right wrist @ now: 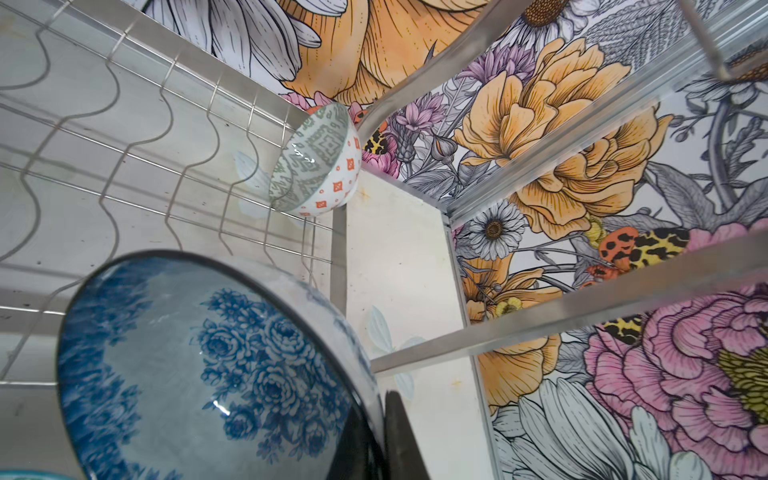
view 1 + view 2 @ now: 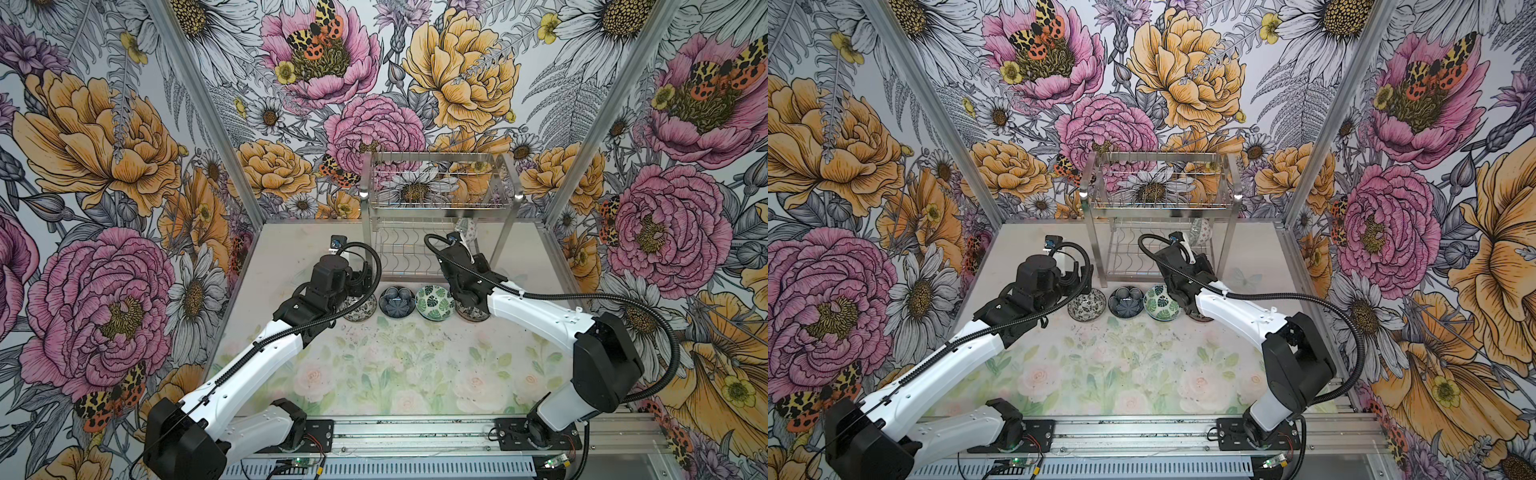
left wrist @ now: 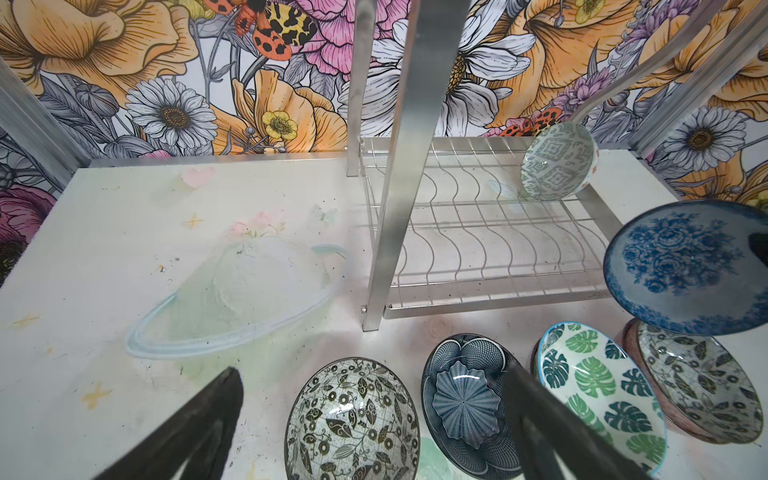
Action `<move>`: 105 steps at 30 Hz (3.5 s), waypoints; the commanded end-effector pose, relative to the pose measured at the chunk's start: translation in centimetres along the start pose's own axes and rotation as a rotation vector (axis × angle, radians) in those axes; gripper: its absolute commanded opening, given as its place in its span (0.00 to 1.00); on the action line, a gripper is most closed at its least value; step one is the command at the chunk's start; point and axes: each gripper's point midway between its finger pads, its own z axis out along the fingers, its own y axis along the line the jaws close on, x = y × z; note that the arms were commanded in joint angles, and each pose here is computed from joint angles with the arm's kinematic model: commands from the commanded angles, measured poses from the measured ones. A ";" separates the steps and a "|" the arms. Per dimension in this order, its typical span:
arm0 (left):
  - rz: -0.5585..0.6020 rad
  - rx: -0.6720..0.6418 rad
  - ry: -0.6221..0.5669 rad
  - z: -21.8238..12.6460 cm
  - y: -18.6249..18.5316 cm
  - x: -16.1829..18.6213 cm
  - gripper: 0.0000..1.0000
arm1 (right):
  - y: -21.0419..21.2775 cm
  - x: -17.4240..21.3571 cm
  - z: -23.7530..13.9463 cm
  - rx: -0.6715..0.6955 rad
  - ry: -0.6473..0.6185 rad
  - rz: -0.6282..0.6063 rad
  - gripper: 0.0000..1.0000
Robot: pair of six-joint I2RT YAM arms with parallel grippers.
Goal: Load the bowls into the dish rack
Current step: 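Carry the blue floral bowl into the rack beside the green bowl with the right gripper, then lower the blue floral bowl upright into the rack slots and open the right gripper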
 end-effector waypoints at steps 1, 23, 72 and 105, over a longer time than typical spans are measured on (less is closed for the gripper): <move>0.022 0.020 0.014 0.1 -0.2 0.5 0.99 | -1.8 -2.5 0.2 0.138 -0.043 0.012 0.00; 0.021 0.036 0.014 0.0 -0.3 0.7 0.99 | -2.2 -3.4 6.4 0.360 -0.004 -0.143 0.00; 0.007 0.038 0.028 0.0 -0.1 1.8 0.99 | 0.4 -1.5 12.3 0.420 0.084 -0.287 0.00; 0.007 0.053 0.026 0.6 -0.6 1.6 0.99 | 1.8 -1.6 11.3 0.395 0.074 -0.303 0.19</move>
